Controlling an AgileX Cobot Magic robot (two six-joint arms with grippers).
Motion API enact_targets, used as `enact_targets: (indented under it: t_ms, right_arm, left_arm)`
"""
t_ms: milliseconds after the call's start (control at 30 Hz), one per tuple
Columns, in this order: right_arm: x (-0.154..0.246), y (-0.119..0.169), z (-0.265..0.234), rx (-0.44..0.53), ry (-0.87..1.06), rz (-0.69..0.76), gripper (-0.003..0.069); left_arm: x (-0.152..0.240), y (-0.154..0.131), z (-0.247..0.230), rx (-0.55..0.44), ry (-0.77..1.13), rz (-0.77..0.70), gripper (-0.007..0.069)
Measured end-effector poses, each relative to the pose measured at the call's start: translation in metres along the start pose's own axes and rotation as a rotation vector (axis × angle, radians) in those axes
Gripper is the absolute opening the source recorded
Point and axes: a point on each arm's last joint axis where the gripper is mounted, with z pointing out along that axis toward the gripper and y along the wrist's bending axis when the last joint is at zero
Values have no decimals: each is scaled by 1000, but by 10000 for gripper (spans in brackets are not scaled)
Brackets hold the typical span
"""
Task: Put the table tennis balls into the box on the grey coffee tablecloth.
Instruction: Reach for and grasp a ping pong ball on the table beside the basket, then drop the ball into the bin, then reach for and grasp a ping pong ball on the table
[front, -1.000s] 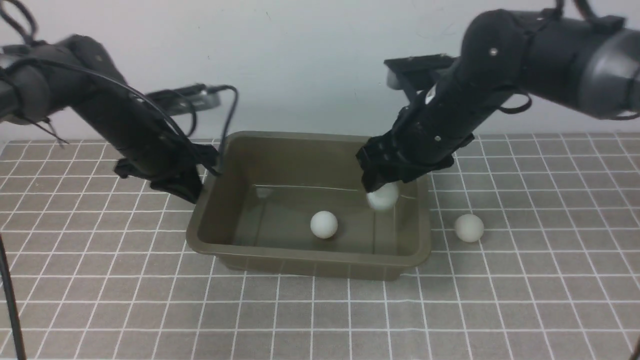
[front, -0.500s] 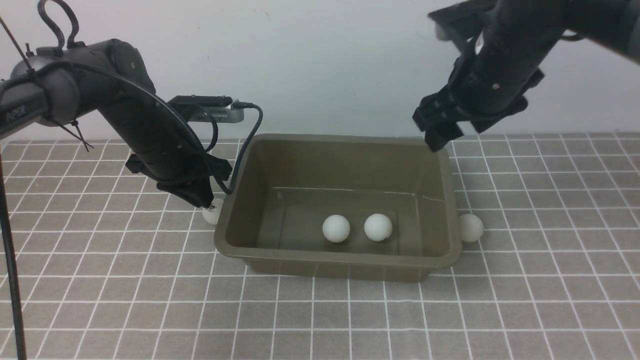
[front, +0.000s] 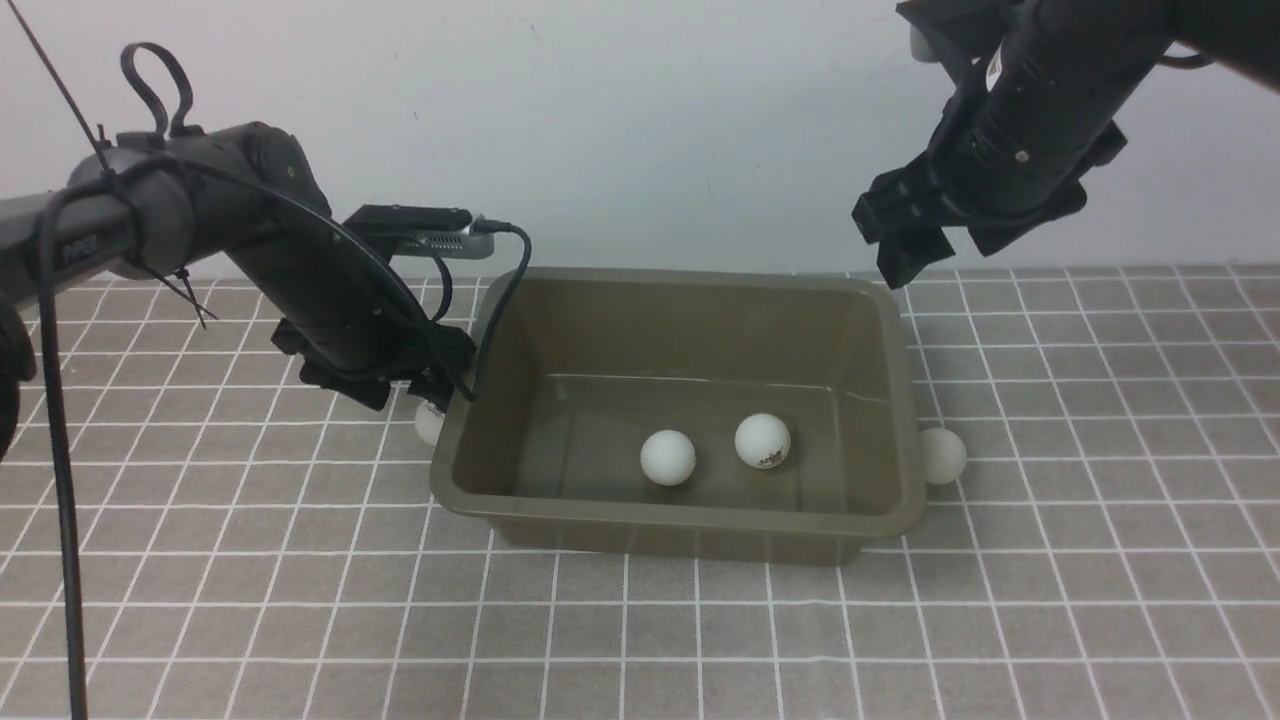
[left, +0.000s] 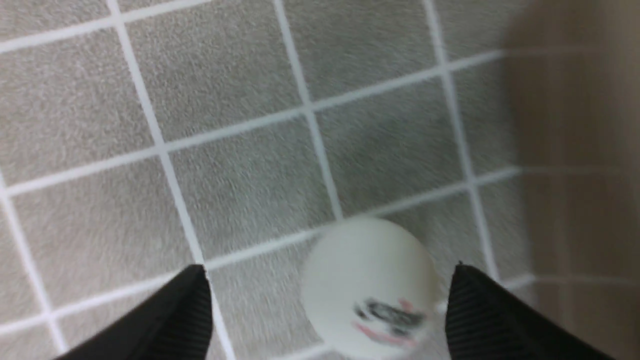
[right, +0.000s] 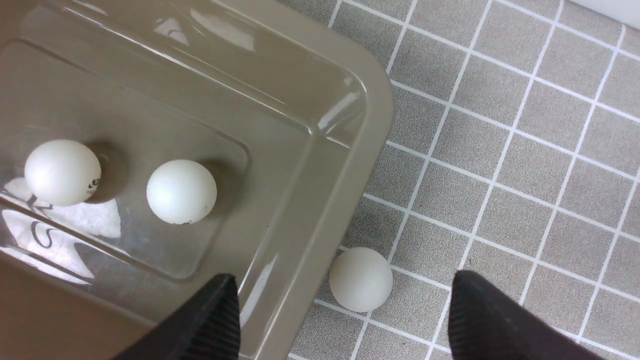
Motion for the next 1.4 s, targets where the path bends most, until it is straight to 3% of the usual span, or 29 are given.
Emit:
enact_targets:
  t_ms: [100,133,200,300,400,433,500,667,733,767,800,933,967,1033,1133,1200,1300,1400]
  right_arm:
    - [0,-1,0,1,0,6,498]
    - [0,-3,0,1,1,11,482]
    - [0,-7,0,5,1,21,454]
    - [0,-16,0,14,0,44,390]
    - [1,-47,-8,47,-16,113,253]
    - [2,-49,-8,49,-15,118,253]
    - [9,-82,-12,65,-15,209,135]
    - [30,-100,6,-13,67,321,64]
    - [48,-91,32,-102,158,314,79]
    - [52,-89,38,-116,175,312,87]
    - [60,-81,58,-162,183,297,144]
    - [69,-73,88,-194,178,309,274]
    - [70,-73,99,-191,166,313,349]
    - [70,-71,113,-191,165,319,420]
    - [70,-67,128,-197,160,322,514]
    - [70,-64,138,-199,160,323,546]
    - [71,-60,150,-200,163,324,563]
    - [73,-58,159,-199,173,324,477]
  left_arm:
    - [0,-1,7,15,2,-25,505]
    - [2,1,11,10,19,-44,398]
    - [3,1,11,5,36,-51,335]
    - [5,2,3,-25,76,-47,353]
    - [2,7,-28,-90,100,-55,353]
    - [2,7,-30,-93,100,-57,353]
    - [-3,-1,-82,-111,29,-45,353]
    - [-3,-35,-127,-45,-59,14,353]
    - [-4,-66,-127,36,-71,93,353]
    - [-4,-67,-126,37,-69,99,353]
    - [-4,-87,-112,69,-45,147,353]
    - [-4,-108,-81,92,5,192,355]
    - [-3,-115,-69,97,24,204,369]
    - [-3,-121,-52,100,40,207,430]
    - [-3,-122,-38,94,48,181,524]
    - [-3,-119,-36,74,56,150,535]
    - [-2,-109,-43,6,71,122,405]
    - [-1,-97,-64,-53,71,119,132]
